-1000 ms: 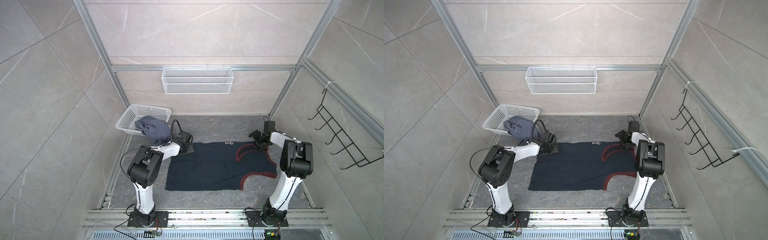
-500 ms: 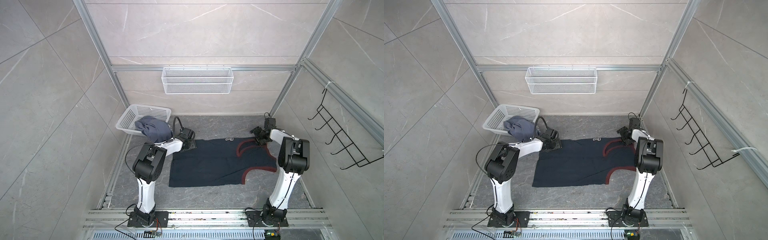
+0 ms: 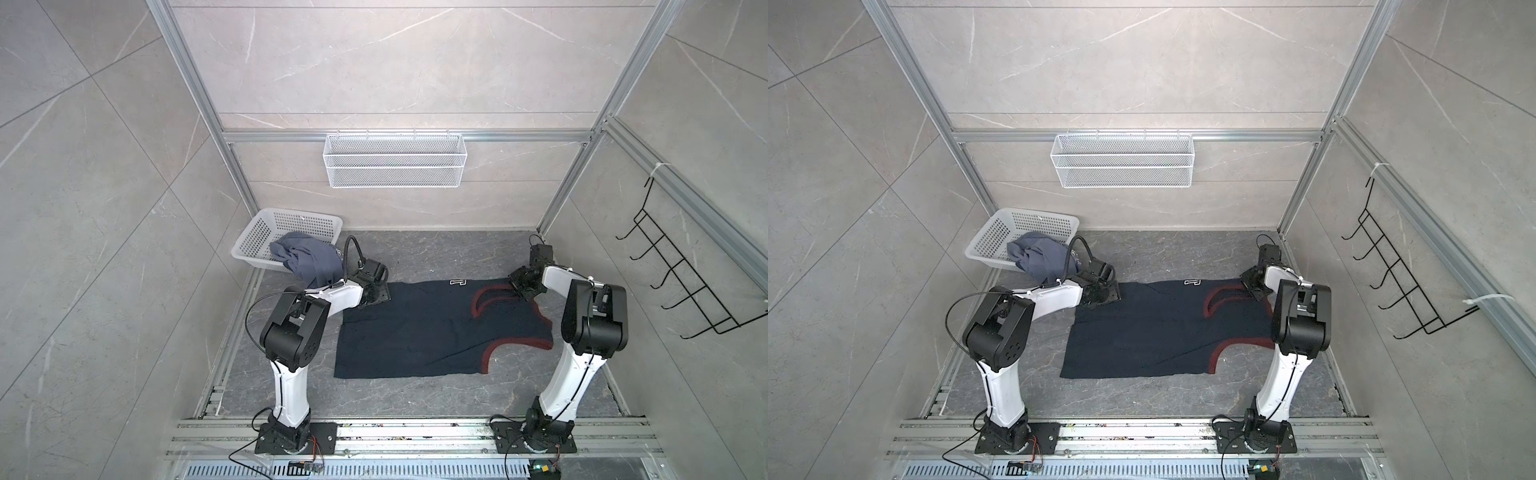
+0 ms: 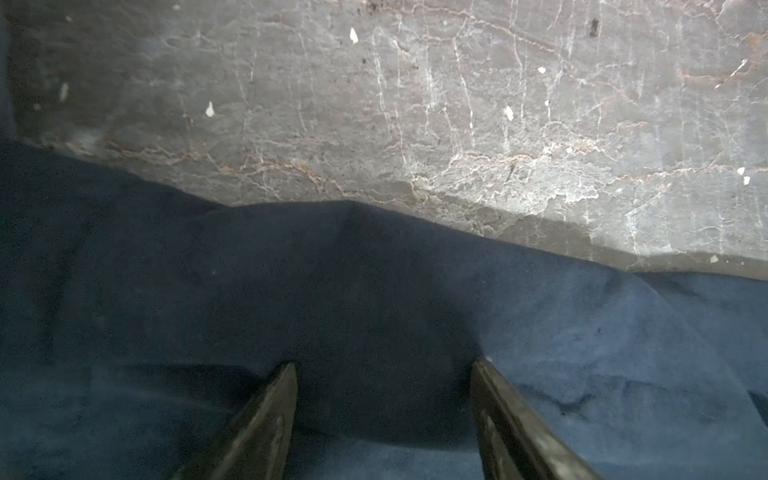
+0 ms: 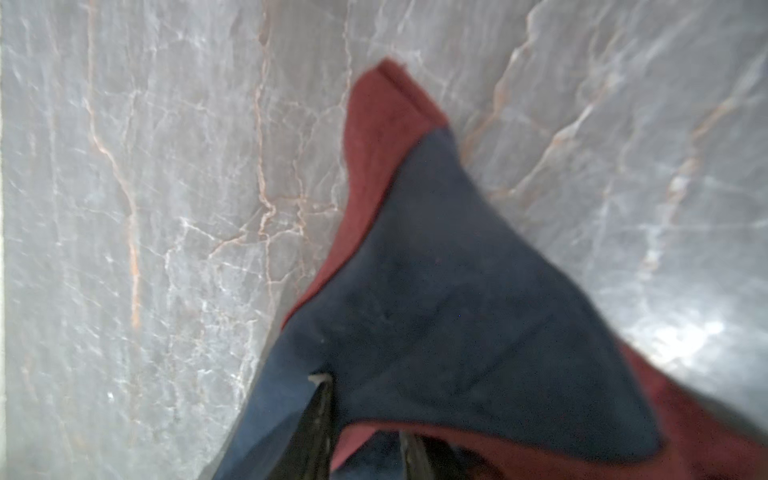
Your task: Fold and stack the tank tops
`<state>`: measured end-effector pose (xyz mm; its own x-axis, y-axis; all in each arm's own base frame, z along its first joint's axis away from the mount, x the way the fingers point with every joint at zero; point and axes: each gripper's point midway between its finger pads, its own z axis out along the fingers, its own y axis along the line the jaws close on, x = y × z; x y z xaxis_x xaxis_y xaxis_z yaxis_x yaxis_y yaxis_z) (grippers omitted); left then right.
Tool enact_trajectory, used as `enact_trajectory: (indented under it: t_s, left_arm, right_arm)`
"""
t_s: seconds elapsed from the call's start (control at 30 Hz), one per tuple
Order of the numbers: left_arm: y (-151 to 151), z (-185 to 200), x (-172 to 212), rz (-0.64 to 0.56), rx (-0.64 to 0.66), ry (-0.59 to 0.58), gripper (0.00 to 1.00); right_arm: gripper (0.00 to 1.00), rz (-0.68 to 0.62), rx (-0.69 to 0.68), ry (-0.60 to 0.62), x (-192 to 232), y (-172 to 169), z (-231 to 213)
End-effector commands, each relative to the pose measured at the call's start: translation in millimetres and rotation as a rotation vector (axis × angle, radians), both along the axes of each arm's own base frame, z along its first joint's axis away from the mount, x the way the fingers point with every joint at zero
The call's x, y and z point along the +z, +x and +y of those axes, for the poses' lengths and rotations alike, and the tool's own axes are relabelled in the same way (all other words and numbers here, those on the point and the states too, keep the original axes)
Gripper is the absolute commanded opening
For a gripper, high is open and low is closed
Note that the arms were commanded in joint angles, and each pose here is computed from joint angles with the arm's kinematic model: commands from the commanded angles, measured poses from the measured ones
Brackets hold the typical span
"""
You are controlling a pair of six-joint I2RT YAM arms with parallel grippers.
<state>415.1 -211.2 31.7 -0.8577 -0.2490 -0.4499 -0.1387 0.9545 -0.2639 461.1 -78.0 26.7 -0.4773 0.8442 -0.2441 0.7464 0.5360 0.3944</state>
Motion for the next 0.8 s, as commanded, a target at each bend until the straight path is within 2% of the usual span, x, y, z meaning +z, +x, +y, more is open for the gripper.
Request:
enact_trajectory:
  t_s: [0.0, 0.23, 0.3, 0.6, 0.77]
  left_arm:
    - [-21.1, 13.0, -8.3, 0.072, 0.019, 0.04, 0.7]
    - [-24.0, 15.0, -13.3, 0.084, 0.018, 0.052, 0.7]
    - [-24.9, 15.8, -14.5, 0.087, 0.018, 0.054, 0.7]
    - [-27.6, 23.9, -14.9, 0.079, 0.025, 0.09, 0.7]
    - [-29.1, 25.4, -14.6, 0.072, 0.021, 0.095, 0.7]
  right_arm:
    - [0.22, 0.026, -0.014, -0.037, 0.9, -2.8, -10.6]
    - [0.09, -0.006, -0.008, -0.059, 21.2, -1.5, -12.6]
    - [0.0, -0.008, -0.003, -0.055, 26.4, 0.2, -11.6]
    - [0.0, -0.054, -0.028, -0.044, 59.3, -5.9, -18.3]
    - [0.0, -0.031, -0.052, -0.041, 56.8, -14.5, -27.3]
